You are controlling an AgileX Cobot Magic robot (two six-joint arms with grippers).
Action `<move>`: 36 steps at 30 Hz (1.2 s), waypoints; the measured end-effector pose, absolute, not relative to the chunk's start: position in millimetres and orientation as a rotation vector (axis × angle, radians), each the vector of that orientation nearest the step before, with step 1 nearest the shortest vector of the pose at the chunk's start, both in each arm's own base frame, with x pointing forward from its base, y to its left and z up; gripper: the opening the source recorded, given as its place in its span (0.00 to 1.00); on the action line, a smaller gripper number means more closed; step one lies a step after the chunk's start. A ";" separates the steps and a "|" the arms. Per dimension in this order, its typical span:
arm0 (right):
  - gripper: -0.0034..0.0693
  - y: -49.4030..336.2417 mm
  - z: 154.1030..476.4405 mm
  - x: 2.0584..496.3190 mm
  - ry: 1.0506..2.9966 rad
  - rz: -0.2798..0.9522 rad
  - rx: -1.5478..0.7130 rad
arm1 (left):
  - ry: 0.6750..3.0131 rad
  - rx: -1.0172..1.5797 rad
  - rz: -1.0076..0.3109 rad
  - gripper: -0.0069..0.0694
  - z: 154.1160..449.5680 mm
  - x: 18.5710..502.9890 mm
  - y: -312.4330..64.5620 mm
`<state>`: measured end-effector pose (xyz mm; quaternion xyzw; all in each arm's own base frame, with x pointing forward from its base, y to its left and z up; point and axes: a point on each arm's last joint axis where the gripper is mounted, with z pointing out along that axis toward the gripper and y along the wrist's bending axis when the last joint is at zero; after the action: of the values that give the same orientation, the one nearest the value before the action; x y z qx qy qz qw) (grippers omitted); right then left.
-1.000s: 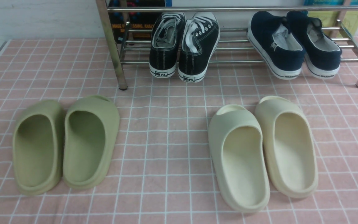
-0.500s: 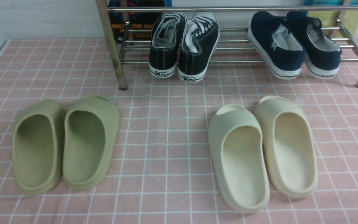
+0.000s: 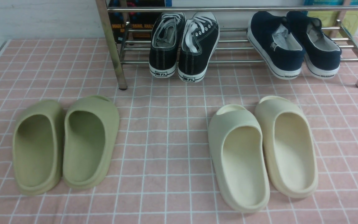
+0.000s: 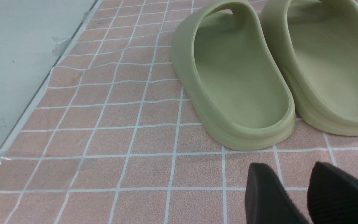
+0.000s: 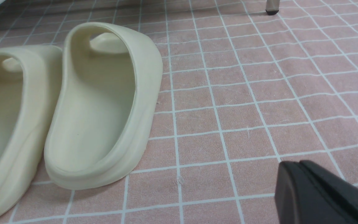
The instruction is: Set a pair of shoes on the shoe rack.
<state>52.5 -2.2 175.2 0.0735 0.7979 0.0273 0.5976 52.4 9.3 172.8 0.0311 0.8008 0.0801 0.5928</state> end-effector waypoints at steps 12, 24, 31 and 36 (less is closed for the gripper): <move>0.03 -2.2 175.1 52.5 1.853 0.063 0.171 | 1.862 0.072 0.186 0.40 172.8 52.4 9.3; 0.04 -2.2 175.1 52.5 1.853 0.063 0.171 | 1.862 0.072 0.186 0.40 172.8 52.4 9.3; 0.04 -2.2 175.0 52.5 1.854 0.063 0.171 | 1.862 0.072 0.186 0.40 172.8 52.4 9.3; 0.05 -2.2 175.0 52.5 1.854 0.063 0.171 | 1.862 0.072 0.186 0.40 172.8 52.4 9.3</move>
<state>52.5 -2.2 175.0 0.0737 0.7986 0.0273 0.5967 52.4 9.3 172.8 0.0311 0.8008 0.0801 0.5928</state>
